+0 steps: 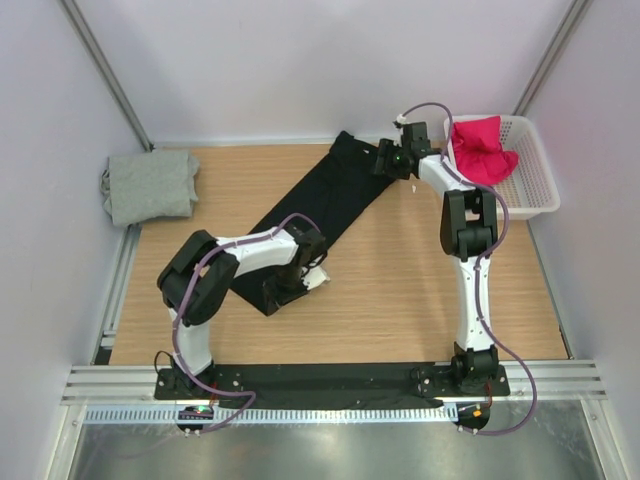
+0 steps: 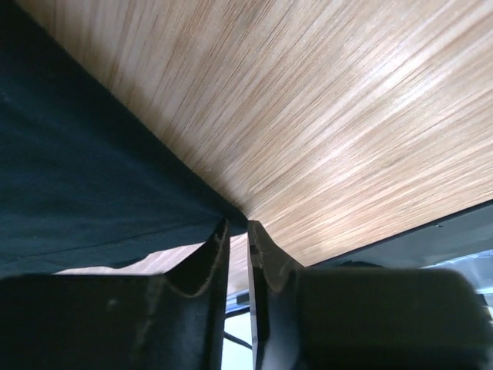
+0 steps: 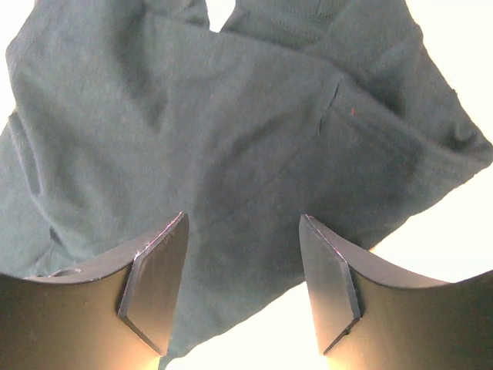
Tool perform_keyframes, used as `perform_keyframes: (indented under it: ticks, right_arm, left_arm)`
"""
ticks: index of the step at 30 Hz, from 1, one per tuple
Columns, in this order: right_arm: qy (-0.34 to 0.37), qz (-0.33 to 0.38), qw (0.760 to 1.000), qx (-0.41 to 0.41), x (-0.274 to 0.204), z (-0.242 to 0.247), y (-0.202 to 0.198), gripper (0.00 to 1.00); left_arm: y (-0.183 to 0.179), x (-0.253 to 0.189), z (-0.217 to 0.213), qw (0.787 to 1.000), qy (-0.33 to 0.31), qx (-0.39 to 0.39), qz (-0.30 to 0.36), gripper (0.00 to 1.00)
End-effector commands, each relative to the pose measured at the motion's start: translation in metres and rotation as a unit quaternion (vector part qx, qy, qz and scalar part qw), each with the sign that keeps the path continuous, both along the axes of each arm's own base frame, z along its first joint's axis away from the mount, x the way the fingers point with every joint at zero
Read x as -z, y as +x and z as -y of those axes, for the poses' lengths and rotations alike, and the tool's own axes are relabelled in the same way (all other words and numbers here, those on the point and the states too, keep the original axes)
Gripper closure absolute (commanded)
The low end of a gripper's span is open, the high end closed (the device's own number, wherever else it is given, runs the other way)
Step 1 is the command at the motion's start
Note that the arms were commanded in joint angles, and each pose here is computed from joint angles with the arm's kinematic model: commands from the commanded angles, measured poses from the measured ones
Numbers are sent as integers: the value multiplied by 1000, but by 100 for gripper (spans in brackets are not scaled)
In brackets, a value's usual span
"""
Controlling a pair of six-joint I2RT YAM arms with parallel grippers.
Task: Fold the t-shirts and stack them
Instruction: Fold the tshirt
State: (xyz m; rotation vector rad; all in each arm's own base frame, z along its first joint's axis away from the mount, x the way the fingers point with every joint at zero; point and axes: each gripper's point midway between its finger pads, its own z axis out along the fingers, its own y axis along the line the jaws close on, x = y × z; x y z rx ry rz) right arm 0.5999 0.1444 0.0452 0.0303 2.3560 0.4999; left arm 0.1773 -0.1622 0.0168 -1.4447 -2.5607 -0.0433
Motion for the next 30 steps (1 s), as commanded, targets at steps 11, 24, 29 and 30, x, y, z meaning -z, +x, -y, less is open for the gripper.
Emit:
perform_keyframes:
  ticks: [11, 24, 29, 30]
  right_arm:
    - [11, 11, 1000, -15, 19, -26, 16, 34]
    - [35, 44, 998, -8, 20, -39, 48, 34]
    - [29, 43, 999, -12, 16, -34, 44, 34]
    - [28, 40, 999, -11, 16, -32, 44, 34]
  left_arm:
    - [-3, -21, 32, 998, -40, 22, -45, 100]
    - [-38, -18, 80, 993, -38, 99, -44, 100]
    - [-9, -25, 56, 992, 8, 114, 56, 43]
    - [-3, -26, 52, 990, 15, 119, 72, 42]
